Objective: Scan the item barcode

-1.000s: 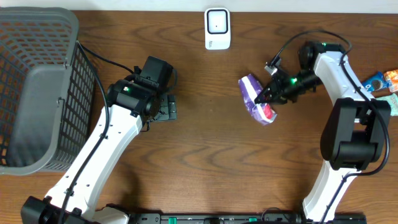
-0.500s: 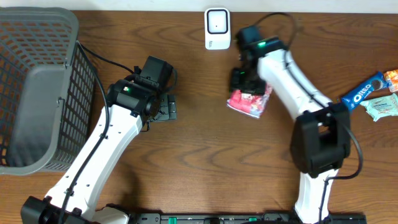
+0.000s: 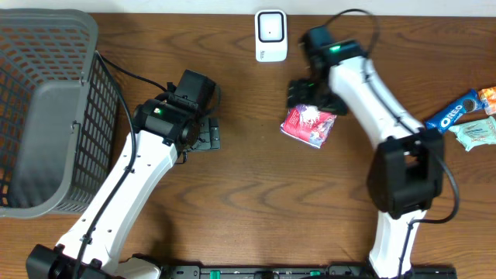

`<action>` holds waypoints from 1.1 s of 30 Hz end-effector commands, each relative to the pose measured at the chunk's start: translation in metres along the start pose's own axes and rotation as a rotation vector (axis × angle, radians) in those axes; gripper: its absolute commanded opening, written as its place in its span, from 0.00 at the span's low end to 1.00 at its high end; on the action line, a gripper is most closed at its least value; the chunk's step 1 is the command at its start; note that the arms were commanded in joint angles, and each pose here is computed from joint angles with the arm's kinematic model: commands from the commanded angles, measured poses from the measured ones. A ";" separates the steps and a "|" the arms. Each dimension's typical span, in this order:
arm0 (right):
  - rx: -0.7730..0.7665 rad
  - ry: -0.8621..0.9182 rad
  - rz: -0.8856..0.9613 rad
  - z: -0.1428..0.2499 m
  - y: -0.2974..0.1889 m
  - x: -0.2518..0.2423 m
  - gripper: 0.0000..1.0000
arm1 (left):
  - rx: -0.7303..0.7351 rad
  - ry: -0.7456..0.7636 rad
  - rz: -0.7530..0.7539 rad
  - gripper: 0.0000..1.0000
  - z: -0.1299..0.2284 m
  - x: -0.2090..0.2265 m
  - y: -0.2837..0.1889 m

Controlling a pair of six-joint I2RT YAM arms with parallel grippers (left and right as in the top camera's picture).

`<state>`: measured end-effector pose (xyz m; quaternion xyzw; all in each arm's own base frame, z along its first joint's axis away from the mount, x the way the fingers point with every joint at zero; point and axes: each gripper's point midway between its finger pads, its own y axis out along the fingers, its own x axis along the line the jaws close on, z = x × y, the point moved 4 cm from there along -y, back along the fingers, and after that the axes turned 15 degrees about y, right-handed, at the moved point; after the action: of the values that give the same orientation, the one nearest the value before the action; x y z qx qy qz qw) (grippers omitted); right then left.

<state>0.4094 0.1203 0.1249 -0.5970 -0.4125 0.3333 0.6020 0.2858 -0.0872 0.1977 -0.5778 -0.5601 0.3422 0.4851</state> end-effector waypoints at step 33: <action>0.227 0.211 -0.831 -0.029 0.048 0.003 0.01 | 0.003 -0.002 -0.012 0.98 0.000 0.001 0.000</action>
<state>0.4246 0.0892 0.0552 -0.3772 -0.5353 0.0893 0.7505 0.2858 -0.0872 0.1977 -0.5778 -0.5601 0.3422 0.4851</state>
